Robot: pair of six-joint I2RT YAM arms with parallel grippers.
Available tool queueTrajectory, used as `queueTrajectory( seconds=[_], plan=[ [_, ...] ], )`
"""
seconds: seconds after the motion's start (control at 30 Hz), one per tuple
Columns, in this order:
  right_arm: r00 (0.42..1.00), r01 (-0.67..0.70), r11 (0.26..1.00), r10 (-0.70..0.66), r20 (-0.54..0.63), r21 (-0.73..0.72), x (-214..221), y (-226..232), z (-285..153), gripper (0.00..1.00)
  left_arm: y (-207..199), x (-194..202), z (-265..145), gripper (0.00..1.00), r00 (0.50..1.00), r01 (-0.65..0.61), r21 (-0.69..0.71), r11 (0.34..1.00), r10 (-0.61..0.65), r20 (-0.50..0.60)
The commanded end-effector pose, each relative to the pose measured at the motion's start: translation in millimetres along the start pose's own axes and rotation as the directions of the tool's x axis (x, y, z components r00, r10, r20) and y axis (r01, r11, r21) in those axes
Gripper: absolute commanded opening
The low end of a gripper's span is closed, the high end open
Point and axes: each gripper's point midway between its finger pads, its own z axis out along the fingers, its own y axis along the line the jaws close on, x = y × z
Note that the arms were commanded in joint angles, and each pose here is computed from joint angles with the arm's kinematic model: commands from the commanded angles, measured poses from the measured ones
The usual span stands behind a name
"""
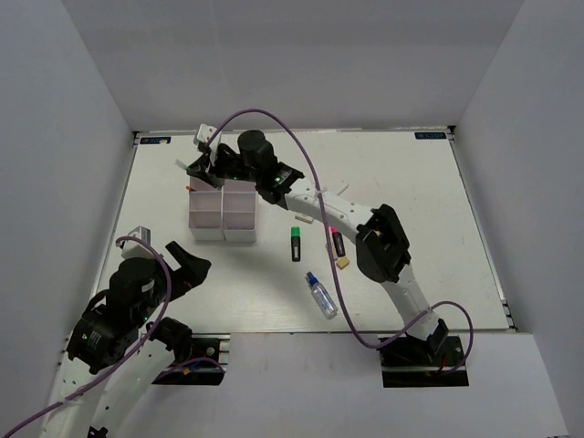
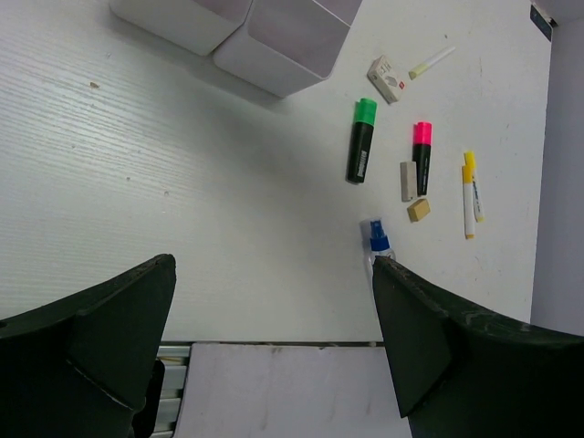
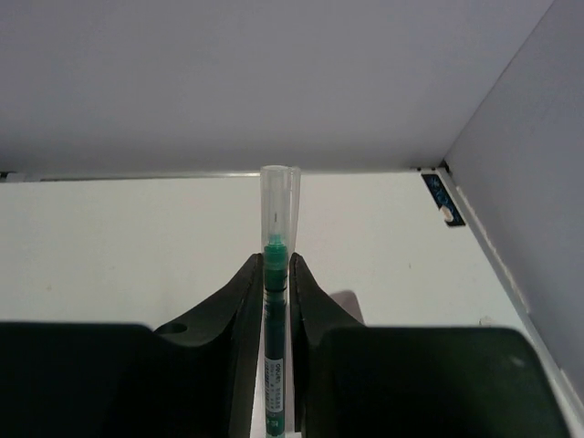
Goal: Sort the stationery into containers
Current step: Place the pen in the storage box.
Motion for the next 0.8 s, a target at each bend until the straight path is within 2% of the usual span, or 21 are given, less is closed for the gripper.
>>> queueTrajectory(
  seconds=[0.0, 0.03, 0.1, 0.2, 0.37, 0.5, 0.77],
  plan=[
    [0.954, 0.123, 0.992, -0.126, 0.272, 0.029, -57, -19, 6, 0.00, -1, 1, 4, 0.99, 1.000, -0.011, -0.001, 1.000, 0.011, -0.008],
    [0.957, 0.116, 0.993, -0.117, 0.267, 0.020, -44, -21, 12, 0.00, -1, 1, 4, 0.99, 1.000, -0.011, -0.001, 1.000, 0.011, -0.009],
    [0.943, 0.124, 0.992, -0.127, 0.309, 0.028, -55, -28, 13, 0.00, -1, 1, 4, 0.99, 1.000, -0.011, -0.001, 1.000, 0.011, -0.009],
    [0.928, 0.137, 0.990, -0.134, 0.348, 0.017, -41, -28, 19, 0.00, 0, 5, 6, 0.99, 1.000, -0.004, -0.001, 1.000, 0.004, -0.021],
    [0.935, 0.132, 0.991, -0.137, 0.326, 0.039, 1, -37, 31, 0.00, 1, 6, 6, 0.99, 1.000, -0.005, -0.008, 1.000, 0.005, -0.028],
    [0.934, 0.145, 0.988, -0.152, 0.324, 0.045, 16, -41, 36, 0.01, 1, 8, 7, 0.99, 0.999, -0.007, -0.008, 1.000, 0.007, -0.040],
    [0.942, 0.149, 0.988, -0.156, 0.298, 0.044, 40, -42, 37, 0.26, -4, 8, 17, 0.99, 0.998, -0.019, -0.012, 1.000, 0.018, -0.058]
  ],
)
